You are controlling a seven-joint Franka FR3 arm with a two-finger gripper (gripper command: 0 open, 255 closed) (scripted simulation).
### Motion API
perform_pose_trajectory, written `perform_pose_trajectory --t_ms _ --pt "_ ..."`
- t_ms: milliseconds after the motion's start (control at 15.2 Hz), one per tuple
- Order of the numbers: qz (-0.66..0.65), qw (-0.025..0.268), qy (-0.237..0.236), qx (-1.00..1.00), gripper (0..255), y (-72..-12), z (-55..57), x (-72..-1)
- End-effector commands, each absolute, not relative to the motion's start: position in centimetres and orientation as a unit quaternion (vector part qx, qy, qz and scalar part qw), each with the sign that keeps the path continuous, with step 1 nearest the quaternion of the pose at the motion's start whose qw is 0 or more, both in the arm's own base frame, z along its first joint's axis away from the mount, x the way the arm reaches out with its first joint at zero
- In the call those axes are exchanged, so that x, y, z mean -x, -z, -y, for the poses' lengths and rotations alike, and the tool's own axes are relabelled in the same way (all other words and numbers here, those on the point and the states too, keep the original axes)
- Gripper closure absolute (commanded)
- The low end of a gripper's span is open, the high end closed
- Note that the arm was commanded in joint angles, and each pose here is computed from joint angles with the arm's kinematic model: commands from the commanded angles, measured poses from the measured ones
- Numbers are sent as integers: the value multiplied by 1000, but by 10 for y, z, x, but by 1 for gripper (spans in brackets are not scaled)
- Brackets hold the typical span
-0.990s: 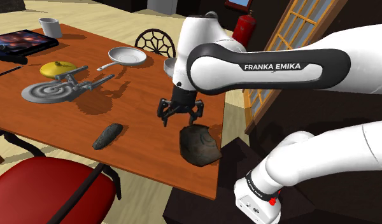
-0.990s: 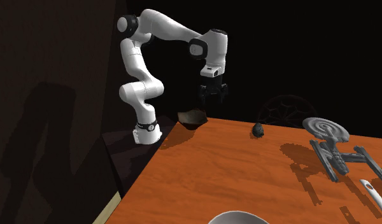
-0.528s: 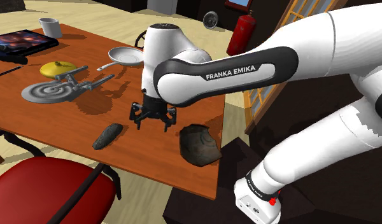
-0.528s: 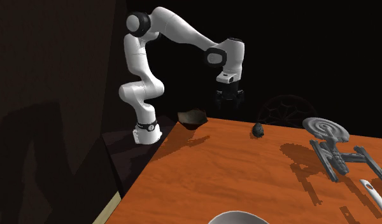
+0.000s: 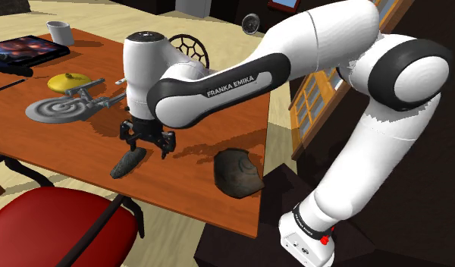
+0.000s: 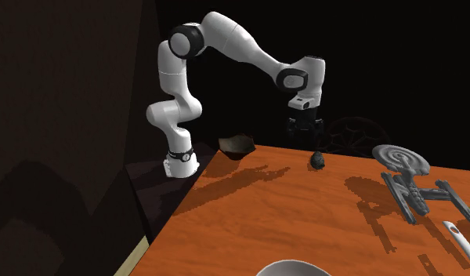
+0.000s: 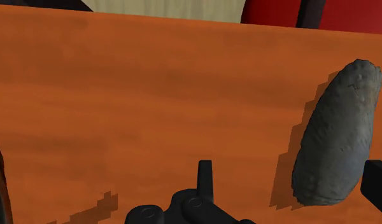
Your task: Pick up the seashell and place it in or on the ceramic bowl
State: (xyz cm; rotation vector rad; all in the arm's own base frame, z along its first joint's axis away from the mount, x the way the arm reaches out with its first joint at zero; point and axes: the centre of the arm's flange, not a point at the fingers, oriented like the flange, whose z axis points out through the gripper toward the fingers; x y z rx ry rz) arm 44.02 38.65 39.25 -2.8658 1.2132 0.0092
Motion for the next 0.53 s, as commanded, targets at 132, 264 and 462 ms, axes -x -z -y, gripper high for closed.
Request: perform_pose_trajectory --t_ms 132,264,462 --pt "-435 14 10 900 0 -372 -418 -479" --pt "-448 14 14 894 0 -367 -427 -492" --pt "-448 14 14 894 0 -351 -427 -493"
